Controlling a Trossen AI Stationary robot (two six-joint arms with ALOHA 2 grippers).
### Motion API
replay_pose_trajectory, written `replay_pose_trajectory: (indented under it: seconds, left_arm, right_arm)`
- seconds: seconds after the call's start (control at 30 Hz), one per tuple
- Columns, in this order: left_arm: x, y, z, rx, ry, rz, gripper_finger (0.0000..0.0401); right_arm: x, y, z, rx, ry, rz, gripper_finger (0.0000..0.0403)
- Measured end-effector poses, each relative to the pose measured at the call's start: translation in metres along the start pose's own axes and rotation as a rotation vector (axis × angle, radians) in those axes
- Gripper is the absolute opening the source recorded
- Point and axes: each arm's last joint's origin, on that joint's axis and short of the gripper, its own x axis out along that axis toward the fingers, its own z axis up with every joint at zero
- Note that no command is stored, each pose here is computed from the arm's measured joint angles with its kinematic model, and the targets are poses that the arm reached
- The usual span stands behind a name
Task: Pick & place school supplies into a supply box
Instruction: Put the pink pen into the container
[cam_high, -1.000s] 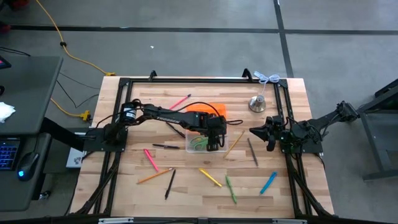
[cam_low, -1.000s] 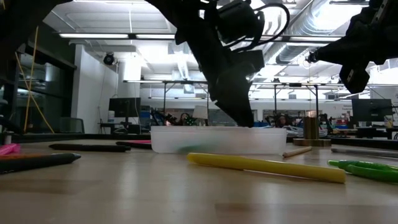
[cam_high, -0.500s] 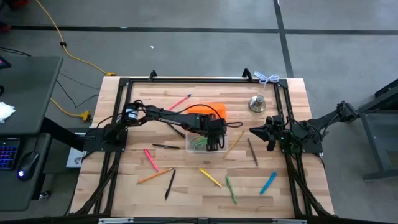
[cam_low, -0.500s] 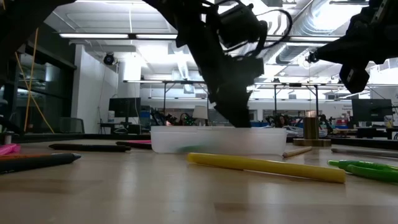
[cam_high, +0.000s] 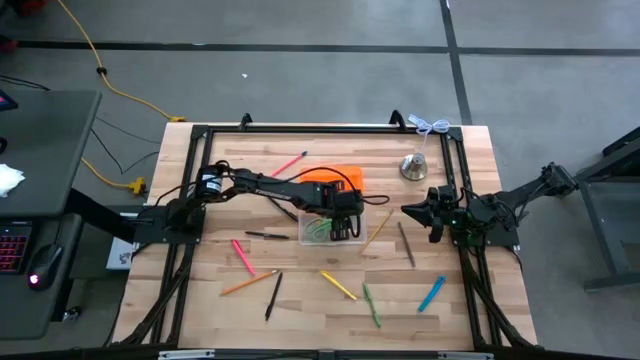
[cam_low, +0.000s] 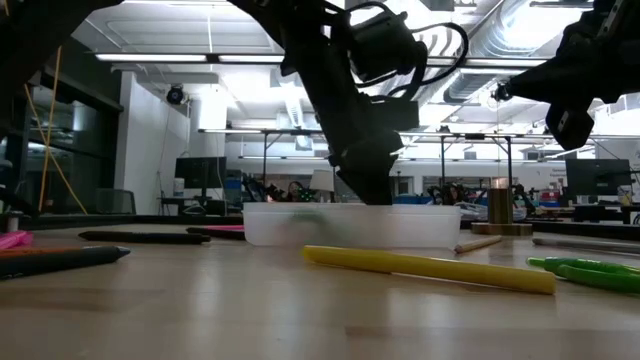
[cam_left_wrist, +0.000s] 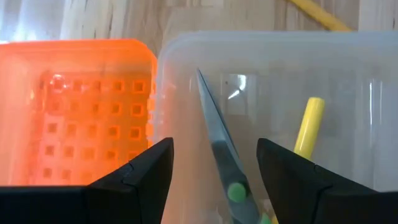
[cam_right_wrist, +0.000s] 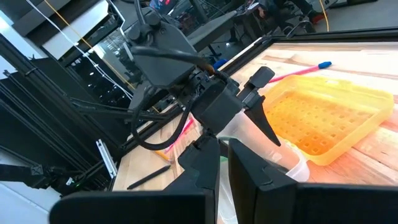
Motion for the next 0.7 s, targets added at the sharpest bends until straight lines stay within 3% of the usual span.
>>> replay_pose_trajectory:
  seconds: [0.47, 0.7]
  left_arm:
    - [-0.0001, 0.0007, -0.0011, -0.044, 0.011, 0.017, 0.0262]
    - [-0.0001, -0.0013, -0.0014, -0.086, 0.016, -0.051, 0.0262]
  right_arm:
    - [0.0, 0.0, 0.0, 0.0, 0.001, 0.001, 0.0012]
    - [0.0, 0.0001, -0.0001, -0.001, 0.003, 0.003, 0.0012]
